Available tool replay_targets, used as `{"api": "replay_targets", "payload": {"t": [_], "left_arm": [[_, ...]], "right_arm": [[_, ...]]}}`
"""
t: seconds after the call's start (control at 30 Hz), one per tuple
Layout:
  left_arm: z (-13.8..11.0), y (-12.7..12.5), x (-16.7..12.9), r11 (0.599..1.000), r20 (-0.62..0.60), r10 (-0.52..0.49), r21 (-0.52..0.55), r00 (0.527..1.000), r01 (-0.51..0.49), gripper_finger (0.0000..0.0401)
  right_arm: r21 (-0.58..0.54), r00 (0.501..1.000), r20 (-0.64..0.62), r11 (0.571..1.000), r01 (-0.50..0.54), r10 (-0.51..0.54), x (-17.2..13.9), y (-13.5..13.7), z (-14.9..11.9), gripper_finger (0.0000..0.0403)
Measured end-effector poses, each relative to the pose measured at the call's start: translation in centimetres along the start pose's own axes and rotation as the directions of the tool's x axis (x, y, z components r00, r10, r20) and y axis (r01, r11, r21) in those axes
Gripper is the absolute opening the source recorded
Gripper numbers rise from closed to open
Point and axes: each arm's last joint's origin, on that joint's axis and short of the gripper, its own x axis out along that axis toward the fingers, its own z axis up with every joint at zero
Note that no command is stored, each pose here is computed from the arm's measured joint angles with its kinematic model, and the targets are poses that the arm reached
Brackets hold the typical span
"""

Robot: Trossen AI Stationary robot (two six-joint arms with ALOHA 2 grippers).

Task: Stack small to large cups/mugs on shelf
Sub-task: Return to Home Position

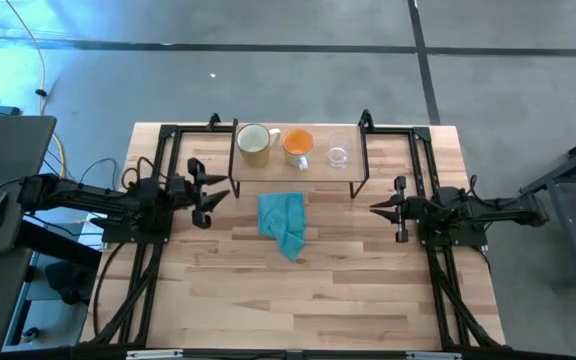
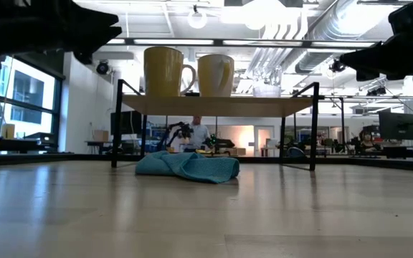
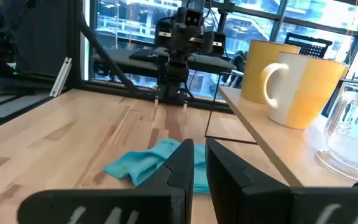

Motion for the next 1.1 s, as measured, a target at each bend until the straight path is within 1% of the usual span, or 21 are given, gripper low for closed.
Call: {"api": "replay_targets", "payload": {"t": [0.1,0.17,0.23,0.27,0.4,0.47,0.53,0.63,0.8,0.9,1.0,1.1], "left_arm": [[0.3,0.1,0.0,0.999,0.034,0.039,0.013,0.999,-0.039,0.0177],[0.5,0.1,-0.1,0.999,0.064,0.034,0.023,0.997,-0.035,0.0177],[0.1,0.1,-0.4,1.000,0.084,0.012,0.028,0.996,-0.015,0.0177],[-0.2,0.1,-0.5,1.000,0.075,0.002,0.029,0.997,-0.004,0.0177],[-1.4,-0.2,-0.2,0.999,-0.030,-0.041,0.004,0.999,0.042,0.0177],[-2.0,-0.2,-0.2,0.999,-0.085,-0.048,-0.012,0.995,0.047,0.0177],[-2.2,-0.2,-0.1,0.999,-0.097,-0.048,-0.022,0.994,0.047,0.0177],[-2.1,-0.2,-0.1,0.999,-0.082,-0.048,-0.014,0.996,0.047,0.0177],[-0.7,-0.2,-0.3,0.998,0.042,-0.066,0.018,0.997,0.065,0.0177],[-0.1,-0.1,-0.7,0.997,0.076,-0.077,0.029,0.994,0.075,0.0177],[-0.1,0.0,-1.2,0.997,0.041,-0.083,0.011,0.996,0.083,0.0177],[-0.5,0.0,-1.8,0.993,-0.026,-0.116,-0.034,0.993,0.115,0.0177]], "right_arm": [[0.003,1.000,0.000,1.000,0.000,0.000,0.0,0.0,0.0,0.0032],[0.000,1.000,-0.001,1.000,0.000,0.000,0.0,0.0,0.0,0.0032],[-0.002,1.000,-0.001,1.000,0.000,0.000,0.0,0.0,0.0,0.0032],[-0.002,1.000,-0.001,1.000,0.000,0.000,0.0,0.0,0.0,0.0032],[-0.001,1.000,-0.001,1.000,0.000,0.000,0.0,0.0,0.0,0.0032],[-0.001,1.000,-0.002,1.000,-0.001,0.001,0.0,0.0,0.0,0.0032],[-0.001,1.000,-0.002,1.000,-0.001,0.001,0.0,0.0,0.0,0.0032],[0.006,1.000,-0.002,1.000,-0.001,0.001,0.0,0.0,0.0,0.0032],[0.022,1.000,-0.003,1.000,0.000,0.001,0.0,0.0,0.0,0.0032],[0.033,1.000,-0.003,0.999,-0.001,0.001,0.0,0.0,0.0,0.0032],[0.033,1.000,-0.003,0.999,-0.001,0.001,0.0,0.0,0.0,0.0032],[0.033,1.000,-0.003,0.999,-0.001,0.001,0.0,0.0,0.0,0.0032]]}}
